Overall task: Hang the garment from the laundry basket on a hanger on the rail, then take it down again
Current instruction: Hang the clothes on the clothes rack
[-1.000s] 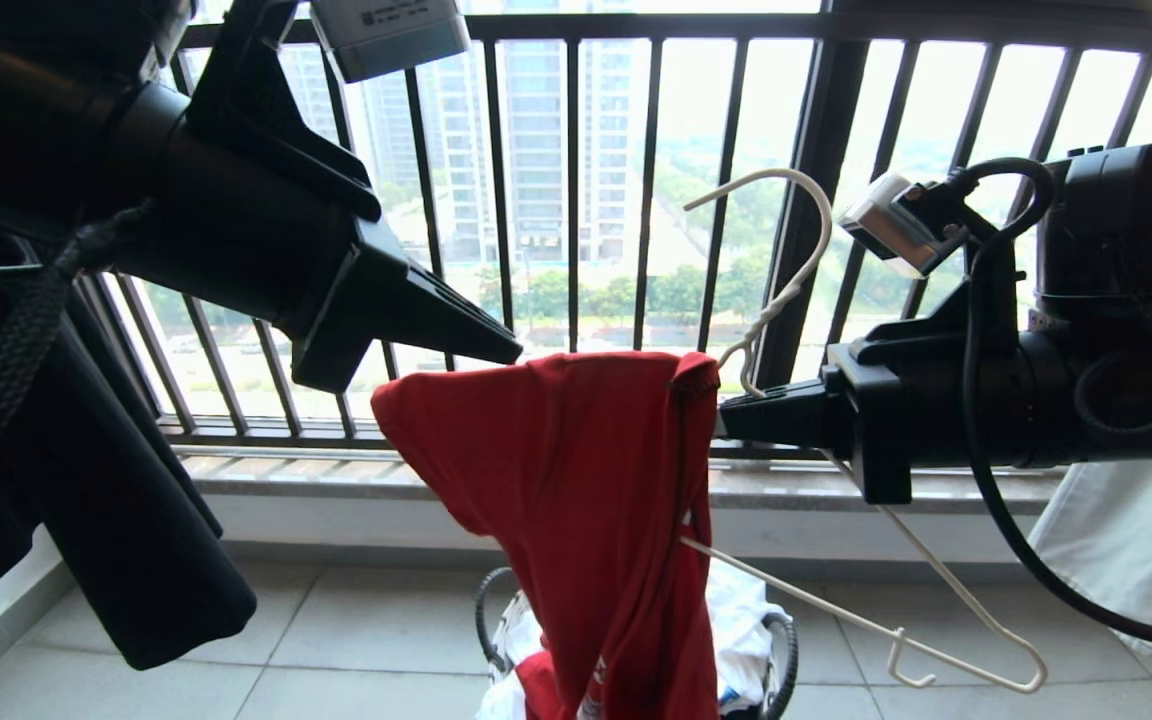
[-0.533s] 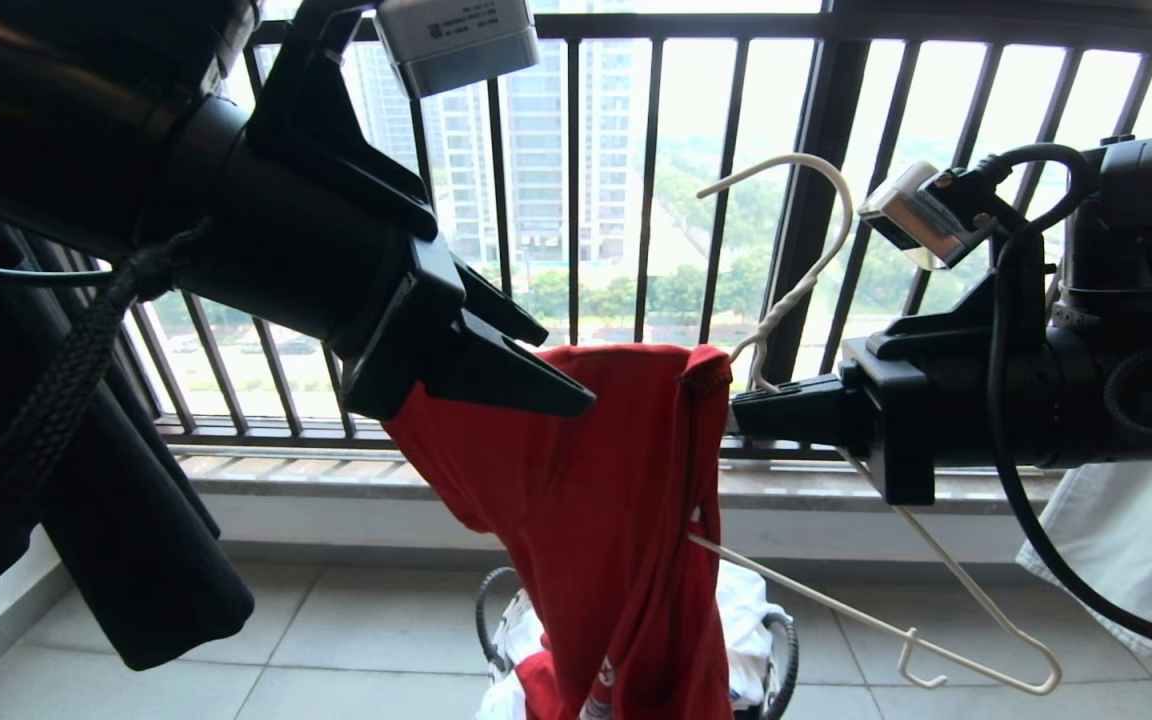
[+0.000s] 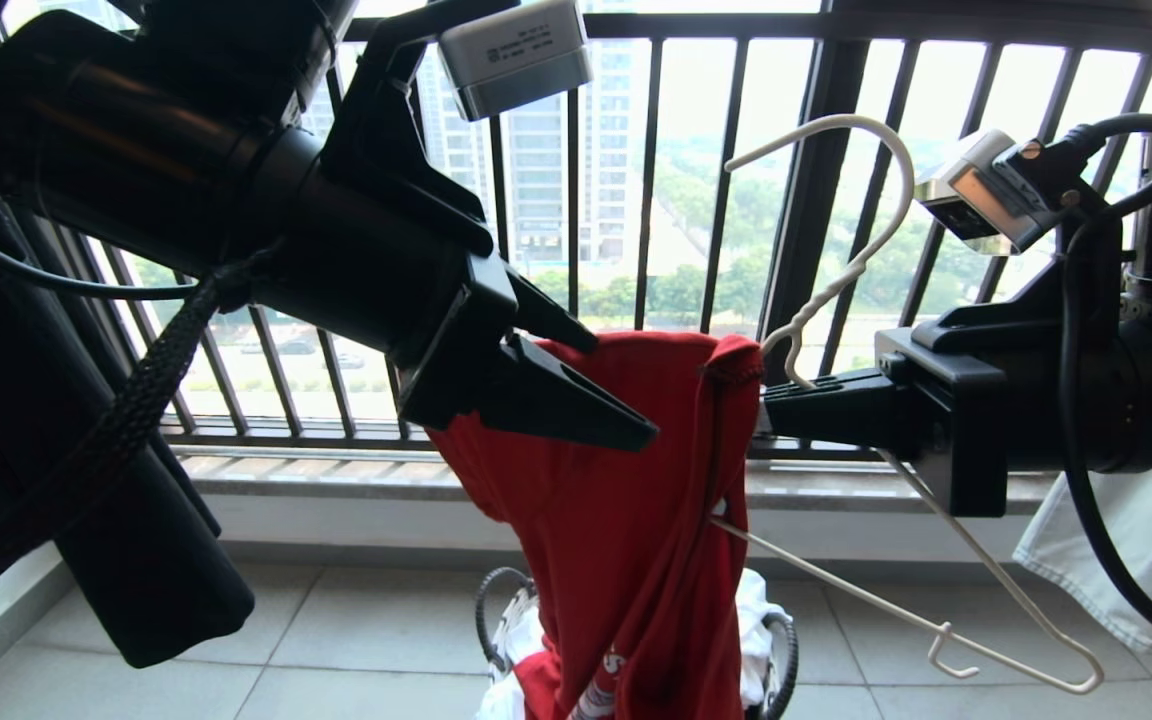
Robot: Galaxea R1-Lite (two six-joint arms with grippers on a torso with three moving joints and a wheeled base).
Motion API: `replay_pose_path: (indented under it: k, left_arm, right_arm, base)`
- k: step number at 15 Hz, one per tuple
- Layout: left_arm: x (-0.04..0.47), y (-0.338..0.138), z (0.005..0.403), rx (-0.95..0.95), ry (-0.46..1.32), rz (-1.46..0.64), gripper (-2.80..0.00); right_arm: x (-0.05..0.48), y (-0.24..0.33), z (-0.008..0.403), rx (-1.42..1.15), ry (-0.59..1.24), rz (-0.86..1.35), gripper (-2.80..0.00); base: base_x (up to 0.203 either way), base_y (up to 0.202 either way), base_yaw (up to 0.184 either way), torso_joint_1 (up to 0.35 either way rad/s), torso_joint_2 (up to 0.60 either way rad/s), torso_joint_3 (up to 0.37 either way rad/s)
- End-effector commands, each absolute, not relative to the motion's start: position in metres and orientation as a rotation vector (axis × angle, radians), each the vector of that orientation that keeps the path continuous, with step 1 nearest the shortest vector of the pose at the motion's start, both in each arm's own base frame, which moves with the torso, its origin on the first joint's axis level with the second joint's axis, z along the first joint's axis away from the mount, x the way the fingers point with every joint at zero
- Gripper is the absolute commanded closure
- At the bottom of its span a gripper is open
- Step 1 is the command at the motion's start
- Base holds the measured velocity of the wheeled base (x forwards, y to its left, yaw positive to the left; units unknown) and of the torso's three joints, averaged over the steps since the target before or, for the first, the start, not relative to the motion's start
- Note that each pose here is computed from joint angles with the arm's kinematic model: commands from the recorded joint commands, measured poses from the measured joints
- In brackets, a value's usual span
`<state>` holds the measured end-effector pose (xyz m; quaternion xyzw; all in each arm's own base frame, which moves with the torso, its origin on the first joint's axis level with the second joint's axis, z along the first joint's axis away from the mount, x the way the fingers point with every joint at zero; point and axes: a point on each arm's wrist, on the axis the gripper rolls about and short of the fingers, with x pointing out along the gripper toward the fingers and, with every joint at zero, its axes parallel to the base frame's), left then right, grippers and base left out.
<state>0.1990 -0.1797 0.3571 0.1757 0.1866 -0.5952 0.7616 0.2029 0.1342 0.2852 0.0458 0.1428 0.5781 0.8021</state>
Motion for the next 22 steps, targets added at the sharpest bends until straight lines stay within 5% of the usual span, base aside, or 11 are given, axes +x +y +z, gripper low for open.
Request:
replay_pose_path:
  k: [1,12,22]
  left_arm:
    - [0.202,-0.183,0.352,0.384,0.427,-1.300,-2.80]
    - [0.145,-0.140,0.383,0.392,0.363,-1.290,-2.80]
    - [0.169,-0.159,0.366,0.479,0.399,-1.261,-2.80]
  right_arm:
    - [0.199,0.132,0.288,0.099,0.295,1.263,0.00]
    - [0.207,0.137,0.280,0.108,0.333,1.280,0.00]
    - [0.200,0.138,0.280,0.146,0.384,1.378,0.00]
  base:
    - [0.000,0.000,0.000,0.000,0.00,0.000]
    - [0.000,0.000,0.000,0.000,0.00,0.000]
    - [0.000,0.000,0.000,0.000,0.00,0.000]
